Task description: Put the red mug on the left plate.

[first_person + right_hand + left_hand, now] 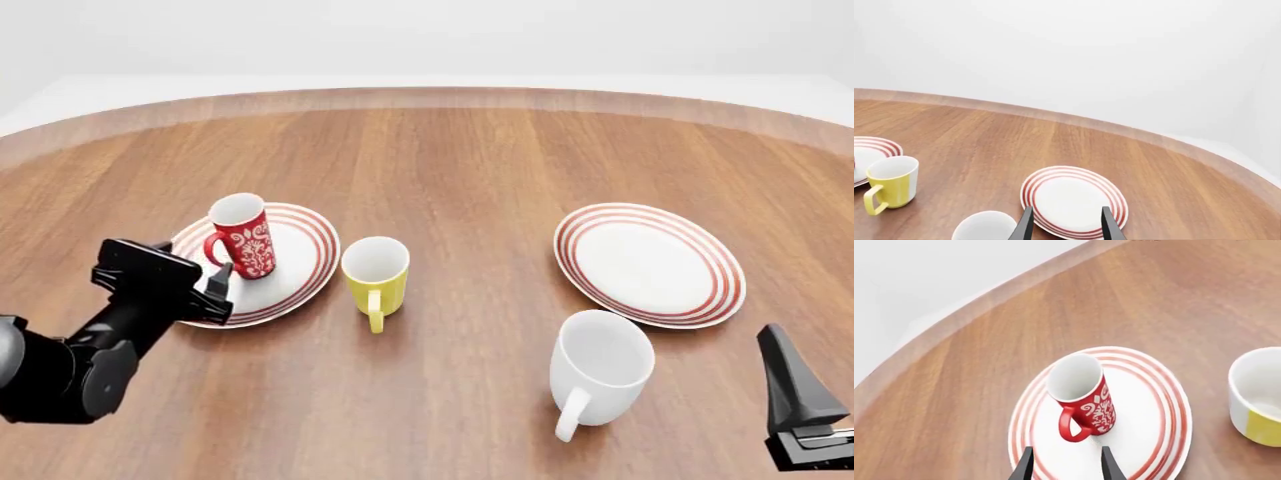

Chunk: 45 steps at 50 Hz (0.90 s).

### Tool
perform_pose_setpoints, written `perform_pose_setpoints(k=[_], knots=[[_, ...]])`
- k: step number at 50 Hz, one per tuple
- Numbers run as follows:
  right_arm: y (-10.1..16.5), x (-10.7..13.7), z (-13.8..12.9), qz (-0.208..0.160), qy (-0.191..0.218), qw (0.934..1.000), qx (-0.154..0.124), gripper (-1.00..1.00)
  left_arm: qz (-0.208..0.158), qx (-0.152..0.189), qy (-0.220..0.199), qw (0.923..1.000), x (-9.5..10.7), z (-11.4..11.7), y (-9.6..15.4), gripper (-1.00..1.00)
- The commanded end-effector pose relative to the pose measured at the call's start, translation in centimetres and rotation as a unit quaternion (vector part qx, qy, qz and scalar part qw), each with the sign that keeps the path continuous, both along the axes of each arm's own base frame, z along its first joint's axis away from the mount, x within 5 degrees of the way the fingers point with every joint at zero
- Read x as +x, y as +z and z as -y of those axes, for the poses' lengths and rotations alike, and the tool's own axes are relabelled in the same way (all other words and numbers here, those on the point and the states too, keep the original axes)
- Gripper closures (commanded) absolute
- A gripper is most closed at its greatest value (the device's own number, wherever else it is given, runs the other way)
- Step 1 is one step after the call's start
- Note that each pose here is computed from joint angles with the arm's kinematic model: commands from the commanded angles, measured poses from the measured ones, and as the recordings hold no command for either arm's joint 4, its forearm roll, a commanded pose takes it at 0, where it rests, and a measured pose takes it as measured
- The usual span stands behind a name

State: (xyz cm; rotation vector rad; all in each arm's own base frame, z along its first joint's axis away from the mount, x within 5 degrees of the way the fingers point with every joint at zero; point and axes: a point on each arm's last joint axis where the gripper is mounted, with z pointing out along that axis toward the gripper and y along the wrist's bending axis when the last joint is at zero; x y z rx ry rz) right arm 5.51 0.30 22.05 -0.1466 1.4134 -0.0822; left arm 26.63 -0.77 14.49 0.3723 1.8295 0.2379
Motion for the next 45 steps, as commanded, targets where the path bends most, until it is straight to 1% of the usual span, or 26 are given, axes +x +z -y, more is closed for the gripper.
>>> perform_pose_setpoints(k=[1,10,26,32,35,38,45], knots=[[0.0,0.0,0.0,-0.001,0.000,1.0000,-0.001,-1.00,-0.002,-0.011,-0.007,0.9999,-0.6,0.5,0.0,-1.00],[-0.1,0.0,0.0,-0.001,0.001,1.0000,-0.001,-1.00,-0.002,-0.017,-0.014,0.9997,-1.0,1.0,0.0,-1.00],[-0.1,0.0,0.0,-0.002,0.000,1.0000,-0.001,-1.00,-0.002,-0.038,-0.034,0.9987,-2.3,2.2,-0.3,-1.00],[-0.1,0.0,0.0,-0.003,0.000,1.0000,-0.002,-1.00,-0.004,-0.052,-0.055,0.9971,-3.2,3.2,-0.5,-1.00],[-0.1,0.0,0.0,-0.003,0.000,1.0000,-0.002,-1.00,-0.005,-0.055,-0.059,0.9968,-3.4,3.4,-0.5,-1.00],[-0.2,0.0,0.0,-0.004,-0.001,1.0000,-0.002,-1.00,-0.007,-0.064,-0.074,0.9951,-4.3,4.1,-0.6,-1.00],[-0.2,0.0,0.0,-0.005,0.000,1.0000,-0.001,-1.00,-0.009,-0.076,-0.089,0.9931,-5.3,4.7,-0.6,-1.00]])
